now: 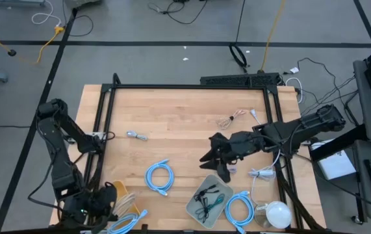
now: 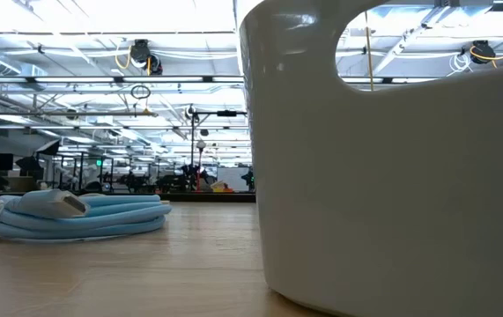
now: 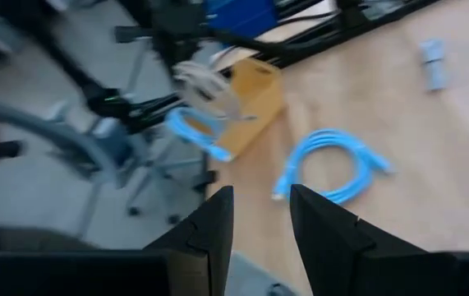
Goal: Sort cables
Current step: Put the brown HDMI cable into the yellow bin
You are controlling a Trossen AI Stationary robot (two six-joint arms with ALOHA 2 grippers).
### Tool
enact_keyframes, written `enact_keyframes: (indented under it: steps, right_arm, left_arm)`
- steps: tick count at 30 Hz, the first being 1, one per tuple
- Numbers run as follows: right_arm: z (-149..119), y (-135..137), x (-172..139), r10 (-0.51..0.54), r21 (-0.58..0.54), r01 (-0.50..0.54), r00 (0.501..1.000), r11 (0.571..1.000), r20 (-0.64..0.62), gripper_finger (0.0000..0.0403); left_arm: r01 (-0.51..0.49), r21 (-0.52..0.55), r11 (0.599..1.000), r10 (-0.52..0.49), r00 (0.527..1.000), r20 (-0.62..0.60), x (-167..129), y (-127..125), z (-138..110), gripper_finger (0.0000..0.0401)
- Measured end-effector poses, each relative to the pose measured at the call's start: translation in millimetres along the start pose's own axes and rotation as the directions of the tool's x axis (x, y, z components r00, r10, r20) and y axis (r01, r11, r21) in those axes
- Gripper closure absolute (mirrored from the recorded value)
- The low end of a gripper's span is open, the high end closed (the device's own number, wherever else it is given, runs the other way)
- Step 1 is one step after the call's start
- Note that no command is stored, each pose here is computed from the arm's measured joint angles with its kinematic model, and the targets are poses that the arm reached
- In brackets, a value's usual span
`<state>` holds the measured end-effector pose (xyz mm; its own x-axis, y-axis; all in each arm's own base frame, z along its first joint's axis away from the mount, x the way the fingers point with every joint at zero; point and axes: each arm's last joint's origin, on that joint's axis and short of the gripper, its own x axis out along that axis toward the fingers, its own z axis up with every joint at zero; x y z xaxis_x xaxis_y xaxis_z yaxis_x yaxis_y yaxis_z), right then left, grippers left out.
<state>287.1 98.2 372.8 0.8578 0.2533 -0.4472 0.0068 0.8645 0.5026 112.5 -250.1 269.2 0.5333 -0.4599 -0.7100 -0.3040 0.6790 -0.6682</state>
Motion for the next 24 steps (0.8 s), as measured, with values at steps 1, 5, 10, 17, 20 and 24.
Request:
enact_keyframes:
  steps: [1, 5, 10, 17, 20, 24]
  right_arm:
    - [0, 0, 0, 0.030, 0.009, -0.030, 0.999, 1.000, -0.012, 0.0289]
    - [2, 1, 0, 0.065, 0.038, -0.064, 0.998, 0.997, -0.018, 0.0289]
    - [6, 4, 0, 0.068, 0.051, -0.070, 0.997, 0.996, 0.039, 0.0289]
    - [13, 4, -1, -0.012, 0.087, -0.002, 0.987, 0.996, 0.162, 0.0289]
    - [13, 2, -1, -0.060, 0.091, 0.043, 0.979, 0.995, 0.193, 0.0289]
    - [14, 1, -1, -0.074, 0.095, 0.056, 0.976, 0.994, 0.205, 0.0289]
  left_arm:
    - [-0.011, 0.006, 1.000, 0.011, 1.000, -0.018, 0, 1, -1, 0.0363]
    - [-0.082, 0.055, 0.995, 0.090, 0.982, -0.165, -1, 8, -4, 0.0363]
    - [-0.140, 0.178, 0.974, 0.188, 0.937, -0.295, -5, 18, -8, 0.0363]
    - [-0.133, 0.328, 0.935, 0.234, 0.928, -0.291, -10, 23, -14, 0.0363]
    - [-0.143, 0.348, 0.926, 0.240, 0.938, -0.252, -11, 24, -15, 0.0363]
    - [-0.143, 0.370, 0.918, 0.232, 0.950, -0.207, -12, 24, -18, 0.0363]
